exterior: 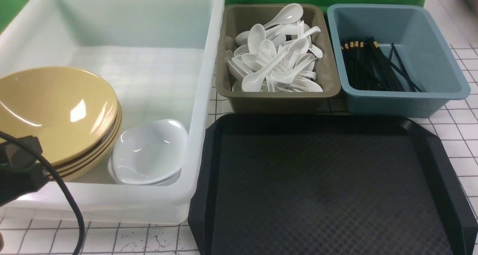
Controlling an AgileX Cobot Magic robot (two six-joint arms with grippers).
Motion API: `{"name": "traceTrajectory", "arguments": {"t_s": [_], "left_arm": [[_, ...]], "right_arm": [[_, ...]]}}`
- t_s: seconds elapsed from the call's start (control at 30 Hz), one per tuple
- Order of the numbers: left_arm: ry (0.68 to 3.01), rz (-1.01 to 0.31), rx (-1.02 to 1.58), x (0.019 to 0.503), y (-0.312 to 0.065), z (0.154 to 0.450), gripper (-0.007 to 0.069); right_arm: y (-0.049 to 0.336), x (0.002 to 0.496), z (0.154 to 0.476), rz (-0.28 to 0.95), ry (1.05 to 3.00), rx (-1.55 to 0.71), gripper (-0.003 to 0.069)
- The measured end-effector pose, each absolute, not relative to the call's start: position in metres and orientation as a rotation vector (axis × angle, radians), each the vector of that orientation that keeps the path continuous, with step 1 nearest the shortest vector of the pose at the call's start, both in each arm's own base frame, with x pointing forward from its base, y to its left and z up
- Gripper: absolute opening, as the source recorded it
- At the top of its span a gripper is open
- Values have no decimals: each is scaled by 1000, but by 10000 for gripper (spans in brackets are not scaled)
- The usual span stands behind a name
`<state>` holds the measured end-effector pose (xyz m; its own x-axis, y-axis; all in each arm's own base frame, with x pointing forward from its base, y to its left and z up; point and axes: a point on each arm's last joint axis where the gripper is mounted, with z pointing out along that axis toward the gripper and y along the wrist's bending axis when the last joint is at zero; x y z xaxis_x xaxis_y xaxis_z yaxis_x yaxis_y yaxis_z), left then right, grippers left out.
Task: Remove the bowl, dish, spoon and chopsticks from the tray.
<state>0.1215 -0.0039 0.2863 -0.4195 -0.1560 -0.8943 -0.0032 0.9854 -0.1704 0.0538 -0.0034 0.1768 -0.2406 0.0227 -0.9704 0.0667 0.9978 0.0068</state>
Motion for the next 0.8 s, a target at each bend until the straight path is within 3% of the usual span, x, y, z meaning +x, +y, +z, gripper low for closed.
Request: {"name": "traceTrajectory", "arguments": {"t_s": [0.8], "left_arm": [[1964,-182,-69,111,-8,281,132]], "right_arm": [[-3,54,176,-42,1820,65,48]]}}
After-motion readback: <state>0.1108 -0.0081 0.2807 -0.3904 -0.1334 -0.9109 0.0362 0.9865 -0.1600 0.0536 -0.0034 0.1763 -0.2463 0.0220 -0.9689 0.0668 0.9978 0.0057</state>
